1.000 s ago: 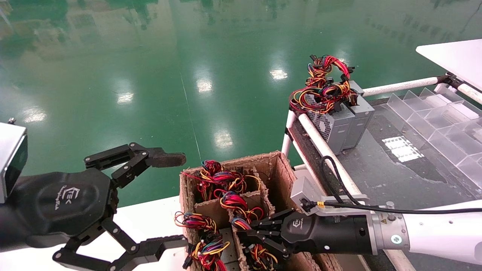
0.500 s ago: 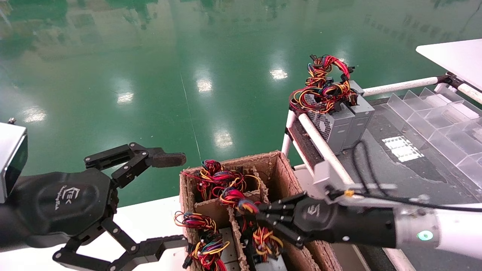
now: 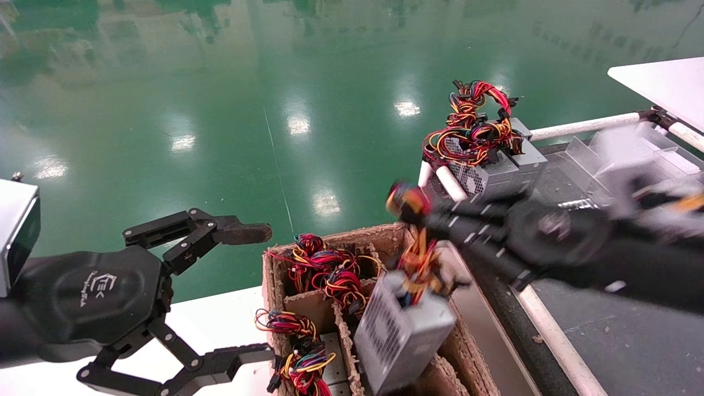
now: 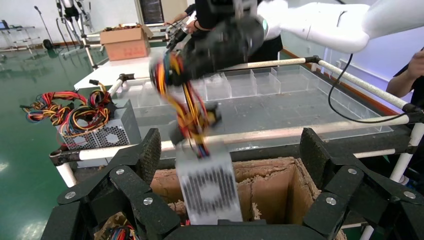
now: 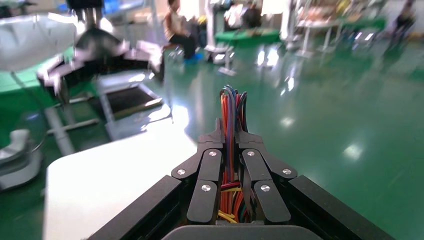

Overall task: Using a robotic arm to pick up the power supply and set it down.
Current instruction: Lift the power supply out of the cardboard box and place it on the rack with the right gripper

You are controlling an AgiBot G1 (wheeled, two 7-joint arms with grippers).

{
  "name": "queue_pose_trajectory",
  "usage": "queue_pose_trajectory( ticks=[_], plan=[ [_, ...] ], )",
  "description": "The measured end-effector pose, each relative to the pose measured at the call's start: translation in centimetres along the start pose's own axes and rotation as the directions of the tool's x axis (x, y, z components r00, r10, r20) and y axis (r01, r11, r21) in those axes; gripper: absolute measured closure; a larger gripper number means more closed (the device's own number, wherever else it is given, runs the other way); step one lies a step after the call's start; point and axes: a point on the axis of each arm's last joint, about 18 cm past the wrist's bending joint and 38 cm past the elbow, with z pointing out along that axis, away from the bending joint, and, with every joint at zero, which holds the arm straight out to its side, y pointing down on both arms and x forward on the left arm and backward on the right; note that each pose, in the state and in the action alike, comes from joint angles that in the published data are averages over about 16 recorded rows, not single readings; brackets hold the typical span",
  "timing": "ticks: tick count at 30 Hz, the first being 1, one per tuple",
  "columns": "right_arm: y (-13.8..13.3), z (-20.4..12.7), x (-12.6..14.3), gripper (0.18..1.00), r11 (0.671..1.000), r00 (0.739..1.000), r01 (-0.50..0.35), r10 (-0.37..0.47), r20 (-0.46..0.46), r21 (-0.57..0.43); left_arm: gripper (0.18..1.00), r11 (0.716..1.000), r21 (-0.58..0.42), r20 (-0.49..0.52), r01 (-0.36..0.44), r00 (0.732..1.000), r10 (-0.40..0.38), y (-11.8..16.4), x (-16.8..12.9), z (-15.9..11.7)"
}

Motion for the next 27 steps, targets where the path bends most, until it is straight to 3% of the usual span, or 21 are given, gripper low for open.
queue_pose_trajectory(
  ticks=[6, 12, 19, 27],
  plan=[
    [-3.8, -3.4, 1.0, 0.963, 0.995, 0.993, 0.082, -0.077, -0.093, 0.052, 0.184, 1.000, 0.000, 0.000, 0.000, 1.000, 0.000, 0.0, 0.0, 0.0],
    [-6.2, -7.2, 2.6, 0.963, 0.987, 0.967, 0.148, -0.132, -0.219, 0.057, 0.184, 1.000, 0.000, 0.000, 0.000, 1.000, 0.000, 0.0, 0.0, 0.0],
    [-6.8, -11.6, 5.2, 0.963, 0.981, 0.906, 0.193, -0.180, -0.383, -0.004, 0.184, 1.000, 0.000, 0.000, 0.000, 1.000, 0.000, 0.0, 0.0, 0.0],
    [-5.5, -15.7, 8.4, 0.963, 0.976, 0.818, 0.188, -0.218, -0.532, -0.110, 0.184, 1.000, 0.000, 0.000, 0.000, 1.000, 0.000, 0.0, 0.0, 0.0]
  ],
)
